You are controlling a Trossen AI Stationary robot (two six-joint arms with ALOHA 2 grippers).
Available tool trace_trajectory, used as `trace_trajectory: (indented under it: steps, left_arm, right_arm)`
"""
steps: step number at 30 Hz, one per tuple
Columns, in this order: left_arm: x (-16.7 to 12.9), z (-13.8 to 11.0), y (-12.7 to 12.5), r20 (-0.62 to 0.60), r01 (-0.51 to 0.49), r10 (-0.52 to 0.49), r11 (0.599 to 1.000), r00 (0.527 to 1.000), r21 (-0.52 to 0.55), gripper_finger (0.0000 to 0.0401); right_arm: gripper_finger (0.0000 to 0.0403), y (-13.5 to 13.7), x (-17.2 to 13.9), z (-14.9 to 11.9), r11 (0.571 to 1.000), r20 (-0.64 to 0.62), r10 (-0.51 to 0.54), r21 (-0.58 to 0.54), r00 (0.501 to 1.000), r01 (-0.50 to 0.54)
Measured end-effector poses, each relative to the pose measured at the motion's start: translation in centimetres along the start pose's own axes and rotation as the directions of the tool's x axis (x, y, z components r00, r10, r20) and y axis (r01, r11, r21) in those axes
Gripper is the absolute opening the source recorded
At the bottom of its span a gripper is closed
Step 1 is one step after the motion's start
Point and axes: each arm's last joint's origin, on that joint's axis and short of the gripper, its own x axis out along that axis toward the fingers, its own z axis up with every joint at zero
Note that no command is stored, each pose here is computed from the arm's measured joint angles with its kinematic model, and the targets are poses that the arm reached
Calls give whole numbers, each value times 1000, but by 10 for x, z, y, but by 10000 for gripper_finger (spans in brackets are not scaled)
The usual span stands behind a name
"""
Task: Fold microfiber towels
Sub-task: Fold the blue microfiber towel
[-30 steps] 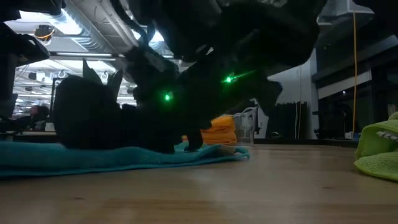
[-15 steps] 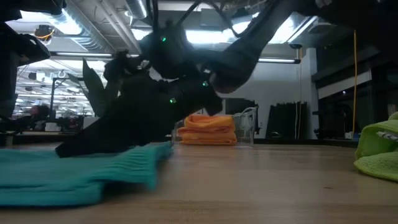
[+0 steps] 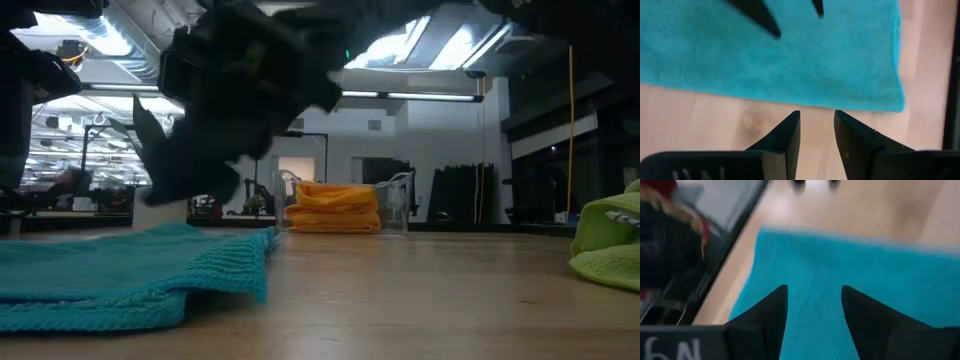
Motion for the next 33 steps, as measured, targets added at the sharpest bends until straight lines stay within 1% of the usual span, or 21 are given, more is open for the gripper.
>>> trace_trajectory:
  steps: [2,5,7,10,12,14,16,18,20,22,25,26,28,31,33]
  left_arm:
    - [0,0,-2,10,17,-17,1000,1000,-2,111]
    - [-1,-2,-4,13,28,-28,1000,1000,6,111]
    - [-2,-2,-7,19,42,-43,999,999,9,111]
    - [-3,-4,-11,34,67,-67,998,997,16,111]
    - [-4,-5,-14,58,77,-79,997,995,24,111]
    - [-3,-5,-17,75,91,-93,996,993,25,111]
    - [0,-8,-21,75,96,-99,994,992,44,111]
    - [8,-11,-28,83,113,-119,991,989,73,111]
    - [15,-16,-34,67,128,-136,985,988,118,111]
    - [23,-18,-43,74,168,-180,975,981,147,111]
    - [29,-22,-53,97,212,-234,957,967,196,111]
    - [30,-23,-55,105,220,-245,954,964,206,111]
    - [32,-25,-57,117,206,-236,952,965,225,111]
    - [36,-27,-56,143,162,-199,959,970,233,111]
    - [38,-26,-56,149,154,-192,959,970,237,111]
  right_arm:
    - [188,15,-4,-3,1000,-119,-15,21,993,18]
    - [188,42,-7,-6,998,-245,-48,13,968,53]
    - [188,59,-4,-9,996,-307,-88,-1,948,93]
    - [188,88,3,-15,985,-385,-169,-50,907,162]
    - [188,110,9,-15,972,-394,-233,-111,889,205]
    - [188,129,16,-20,950,-413,-310,-164,856,265]
    - [188,145,27,-25,924,-412,-378,-221,829,311]
    - [188,160,34,-29,899,-392,-432,-266,813,349]
    - [188,172,42,-29,875,-345,-471,-298,812,381]
    - [188,182,49,-30,849,-296,-509,-326,808,415]
    - [188,197,58,-23,813,-159,-537,-361,829,457]
    - [188,200,60,-21,810,-131,-532,-367,836,458]
    - [188,203,64,-21,808,-103,-522,-379,847,451]
    - [188,201,68,-23,809,-106,-525,-372,845,456]
    - [188,197,71,-25,812,-115,-529,-356,841,462]
